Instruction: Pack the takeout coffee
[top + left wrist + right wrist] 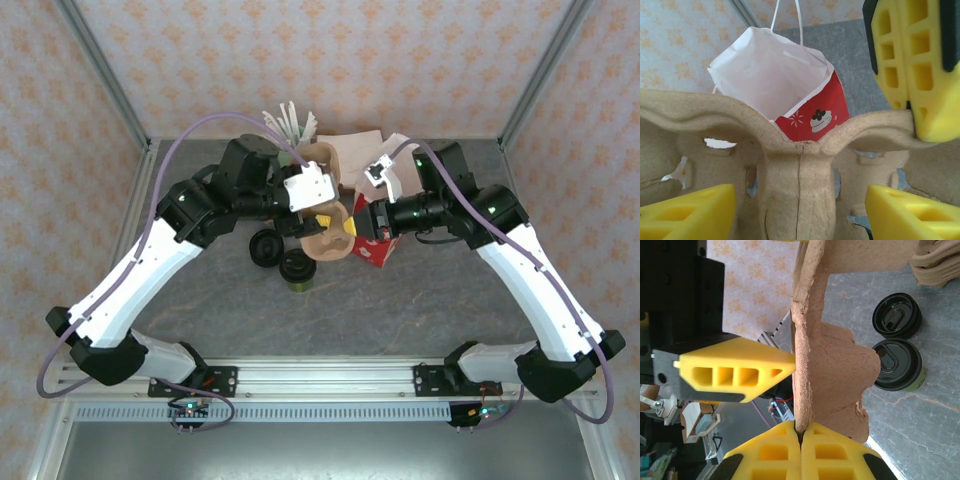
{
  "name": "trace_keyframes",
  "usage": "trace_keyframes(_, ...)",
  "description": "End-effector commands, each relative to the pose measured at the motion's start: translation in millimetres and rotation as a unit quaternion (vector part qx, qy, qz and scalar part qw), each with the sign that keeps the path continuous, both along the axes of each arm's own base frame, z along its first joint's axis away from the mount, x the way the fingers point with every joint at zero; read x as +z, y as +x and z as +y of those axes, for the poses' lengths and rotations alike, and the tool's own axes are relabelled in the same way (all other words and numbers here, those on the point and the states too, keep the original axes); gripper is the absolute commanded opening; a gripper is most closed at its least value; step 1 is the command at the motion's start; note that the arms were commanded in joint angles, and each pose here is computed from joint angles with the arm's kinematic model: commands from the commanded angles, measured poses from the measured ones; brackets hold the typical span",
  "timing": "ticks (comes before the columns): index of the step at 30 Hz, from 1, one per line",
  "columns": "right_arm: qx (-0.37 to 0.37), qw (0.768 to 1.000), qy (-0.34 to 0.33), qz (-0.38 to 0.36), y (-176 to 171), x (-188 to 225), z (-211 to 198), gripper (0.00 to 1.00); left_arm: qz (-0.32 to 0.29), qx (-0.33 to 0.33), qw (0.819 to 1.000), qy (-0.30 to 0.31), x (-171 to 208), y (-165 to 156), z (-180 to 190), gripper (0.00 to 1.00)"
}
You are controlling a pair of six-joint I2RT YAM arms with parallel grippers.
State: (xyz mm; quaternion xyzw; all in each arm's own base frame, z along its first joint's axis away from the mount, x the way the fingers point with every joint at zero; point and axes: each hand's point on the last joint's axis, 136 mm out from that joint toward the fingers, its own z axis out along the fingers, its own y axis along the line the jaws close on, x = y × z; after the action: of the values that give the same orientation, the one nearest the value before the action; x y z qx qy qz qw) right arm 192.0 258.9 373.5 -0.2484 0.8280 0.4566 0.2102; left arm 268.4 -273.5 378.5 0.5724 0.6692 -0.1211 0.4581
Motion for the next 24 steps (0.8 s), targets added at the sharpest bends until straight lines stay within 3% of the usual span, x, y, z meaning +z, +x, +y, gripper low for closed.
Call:
trace_keyframes(1,0.010,1.000,0.012,-0.014,-4.0,9.9,-1.3,0.00,-0.013,0.007,1.000,0.008,5.2,3.5,2.2,0.66)
trace_keyframes(6,0.010,1.000,0.011,-0.013,-4.6,9.2,-1.6,0.00,-0.010,0.007,1.000,0.009,1.8,6.3,-0.6,0.54)
trace_keyframes(10,0.009,1.000,0.011,-0.013,-4.9,9.2,-2.1,0.00,-0.008,0.005,1.000,0.012,-0.9,7.2,-1.7,0.53)
trace_keyframes(17,0.008,1.000,0.010,-0.014,-5.2,8.6,-2.6,0.00,-0.008,0.007,1.000,0.009,0.4,8.3,-2.5,0.41)
trace_keyframes(21,-0.002,1.000,0.004,-0.019,-2.6,6.9,-5.1,0.01,-0.007,0.009,1.000,0.006,1.3,8.5,-2.6,0.40)
trace_keyframes(24,-0.019,0.999,-0.003,-0.028,1.0,7.1,-9.0,0.19,-0.005,0.016,1.000,0.004,1.3,10.5,-2.8,0.39)
